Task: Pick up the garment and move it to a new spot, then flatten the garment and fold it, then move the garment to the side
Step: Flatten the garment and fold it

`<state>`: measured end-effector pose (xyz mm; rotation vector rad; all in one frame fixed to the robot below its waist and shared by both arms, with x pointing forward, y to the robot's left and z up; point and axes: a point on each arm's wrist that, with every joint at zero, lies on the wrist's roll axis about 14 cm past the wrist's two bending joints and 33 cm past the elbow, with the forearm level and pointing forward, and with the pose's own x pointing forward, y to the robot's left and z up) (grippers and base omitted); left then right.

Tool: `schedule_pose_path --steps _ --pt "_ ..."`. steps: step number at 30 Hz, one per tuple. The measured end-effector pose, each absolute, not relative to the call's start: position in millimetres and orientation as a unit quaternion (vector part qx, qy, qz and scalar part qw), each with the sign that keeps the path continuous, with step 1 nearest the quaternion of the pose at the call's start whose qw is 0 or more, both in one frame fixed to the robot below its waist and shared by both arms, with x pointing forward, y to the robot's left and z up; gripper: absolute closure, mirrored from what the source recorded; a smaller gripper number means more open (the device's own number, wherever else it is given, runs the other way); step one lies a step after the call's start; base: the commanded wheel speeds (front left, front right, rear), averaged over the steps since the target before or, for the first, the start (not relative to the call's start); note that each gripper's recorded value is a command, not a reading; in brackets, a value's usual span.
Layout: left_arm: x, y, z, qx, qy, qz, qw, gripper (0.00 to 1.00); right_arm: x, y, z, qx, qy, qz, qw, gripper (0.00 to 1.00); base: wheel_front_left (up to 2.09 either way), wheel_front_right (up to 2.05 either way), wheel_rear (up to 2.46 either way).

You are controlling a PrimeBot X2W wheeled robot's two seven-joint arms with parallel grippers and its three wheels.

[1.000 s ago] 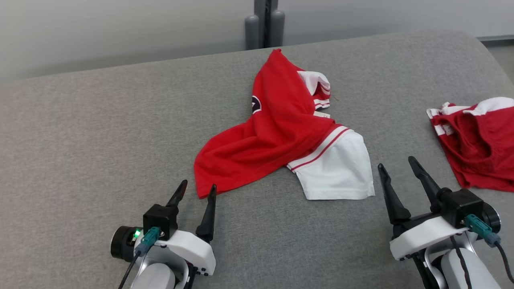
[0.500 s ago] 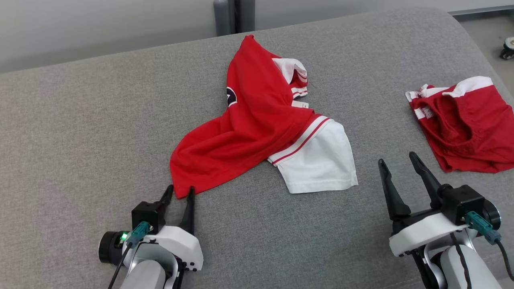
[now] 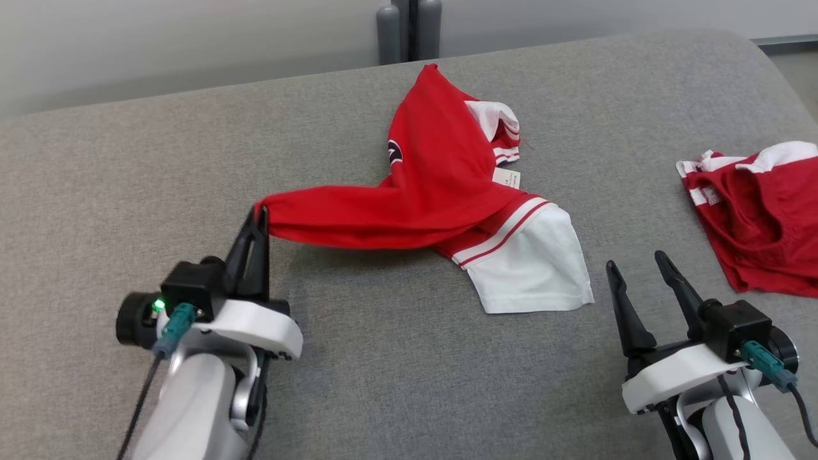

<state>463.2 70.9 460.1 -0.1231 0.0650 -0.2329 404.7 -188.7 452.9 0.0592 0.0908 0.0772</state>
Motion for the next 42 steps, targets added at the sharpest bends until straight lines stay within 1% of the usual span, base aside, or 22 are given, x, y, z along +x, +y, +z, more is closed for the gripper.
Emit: schedule_pose_path --steps 5,10,15,19,20,21,22,24,26,29,34,38,42 --pt "486.7 109.9 513.0 -0.023 -0.050 -0.091 0.994 1.00 405.8 -175.9 451.0 0.039 0.048 0.051 0.997 0.00 0.00 0.00 0.00" --pt "507.4 149.8 548.6 0.027 -0.097 -0.070 0.993 1.00 405.8 -170.5 449.9 0.045 0.049 0.056 0.996 0.00 0.00 0.00 0.00" --pt "528.5 184.2 546.2 0.074 -0.080 -0.053 0.993 1.00 404.8 -171.1 445.3 0.047 0.056 0.054 0.996 0.00 0.00 0.00 0.00" --pt "543.6 199.5 529.6 0.096 -0.046 -0.042 0.993 1.00 404.0 -174.5 440.0 0.044 0.064 0.051 0.996 0.00 0.00 0.00 0.00" --pt "546.4 202.0 523.9 0.099 -0.036 -0.039 0.994 0.97 404.3 -175.4 439.5 0.044 0.065 0.050 0.996 0.00 0.00 0.00 0.00" --pt "547.8 204.2 515.7 0.103 -0.023 -0.036 0.994 0.82 404.6 -176.4 439.0 0.043 0.065 0.049 0.996 0.00 0.00 0.00 0.00" --pt "548.1 206.7 506.1 0.105 -0.008 -0.032 0.994 0.00 404.7 -177.1 438.7 0.042 0.066 0.048 0.996 0.00 0.00 0.00 0.00" --pt "549.4 206.5 497.8 0.106 0.004 -0.028 0.994 0.00 404.3 -179.0 437.4 0.042 0.068 0.046 0.996 0.00 0.00 0.00 0.00" --pt "553.3 200.0 503.8 0.105 -0.005 -0.029 0.994 0.00 404.2 -181.2 437.7 0.041 0.068 0.043 0.996 0.00 0.00 0.00 0.00" --pt "551.2 176.9 507.5 0.105 -0.015 -0.053 0.993 0.00 404.2 -182.5 440.0 0.042 0.065 0.041 0.996 0.00 0.00 0.00 0.00" --pt "531.0 102.1 495.0 0.069 -0.007 -0.140 0.988 0.00 405.1 -179.4 443.4 0.043 0.059 0.044 0.996 0.00 0.00 0.00 0.00" --pt "504.3 37.2 473.4 0.048 0.022 -0.225 0.973 0.00 404.9 -176.9 444.0 0.044 0.059 0.047 0.996 0.00 0.00 0.00 0.00" --pt "483.6 0.6 455.6 0.052 0.047 -0.285 0.956 0.00 403.2 -176.6 443.7 0.044 0.060 0.047 0.996 0.00 0.00 0.00 0.00"
